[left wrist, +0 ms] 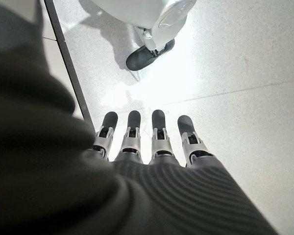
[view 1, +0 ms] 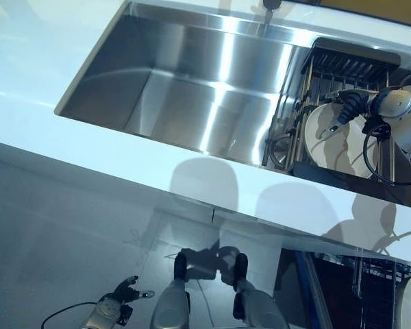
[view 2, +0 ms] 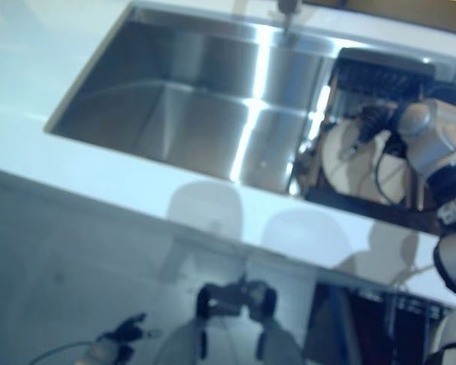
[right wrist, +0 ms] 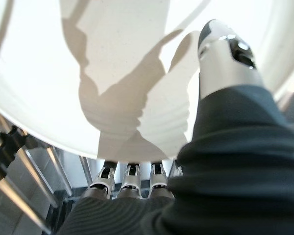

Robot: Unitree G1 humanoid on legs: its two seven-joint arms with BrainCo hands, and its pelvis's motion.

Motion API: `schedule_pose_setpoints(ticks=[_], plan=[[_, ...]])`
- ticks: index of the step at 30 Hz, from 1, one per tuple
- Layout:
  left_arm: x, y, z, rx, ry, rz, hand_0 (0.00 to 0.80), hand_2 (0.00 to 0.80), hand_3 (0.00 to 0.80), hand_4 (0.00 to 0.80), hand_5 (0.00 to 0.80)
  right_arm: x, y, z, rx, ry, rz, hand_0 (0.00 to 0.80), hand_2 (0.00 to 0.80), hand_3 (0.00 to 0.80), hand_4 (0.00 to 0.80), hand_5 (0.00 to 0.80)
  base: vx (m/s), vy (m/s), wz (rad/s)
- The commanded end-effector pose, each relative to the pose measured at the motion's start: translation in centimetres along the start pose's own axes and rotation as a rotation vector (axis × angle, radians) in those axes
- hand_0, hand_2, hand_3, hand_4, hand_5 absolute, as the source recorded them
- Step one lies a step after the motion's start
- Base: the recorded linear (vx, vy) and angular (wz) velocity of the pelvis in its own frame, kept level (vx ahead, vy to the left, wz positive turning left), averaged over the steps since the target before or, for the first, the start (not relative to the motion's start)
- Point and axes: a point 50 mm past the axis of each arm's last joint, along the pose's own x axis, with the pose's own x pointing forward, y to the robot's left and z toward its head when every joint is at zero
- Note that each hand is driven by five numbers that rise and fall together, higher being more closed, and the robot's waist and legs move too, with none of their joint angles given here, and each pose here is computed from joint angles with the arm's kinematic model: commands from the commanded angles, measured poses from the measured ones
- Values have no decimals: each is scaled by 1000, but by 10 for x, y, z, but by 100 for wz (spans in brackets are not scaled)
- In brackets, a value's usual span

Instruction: Take plates into dishwasher

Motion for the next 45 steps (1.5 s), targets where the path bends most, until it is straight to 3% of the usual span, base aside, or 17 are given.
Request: schedule_pose_setpoints(ticks=[1, 14, 21, 27, 37, 45], plan=[[-1, 10, 4, 34, -26, 18, 0, 0, 0, 0, 0, -18, -43, 11, -62, -1, -142, 0, 0, 0, 0, 0, 0, 0, 0], [-6, 6, -4, 7, -32, 5, 0, 0, 0, 0, 0, -35, -68, 7, -176, 15, -292, 0, 0, 0, 0, 0, 7, -5, 3], [-8, 13, -6, -6, -32, 15, 0, 0, 0, 0, 0, -42, -72, 11, -252, 21, -289, 0, 0, 0, 0, 0, 9, -40, 0], [-10, 18, -7, -12, -29, 31, 0, 0, 0, 0, 0, -39, -64, 4, -268, 67, -172, 0, 0, 0, 0, 0, 7, -33, 2], [-10, 23, -5, -4, -30, 40, 0, 0, 0, 0, 0, -26, -33, -19, -123, 178, 150, 0, 0, 0, 0, 0, 10, -4, 2], [-10, 24, -3, 6, -39, 36, 0, 0, 0, 0, 0, -24, -27, -29, -73, 223, 196, 0, 0, 0, 0, 0, 4, 2, 0]])
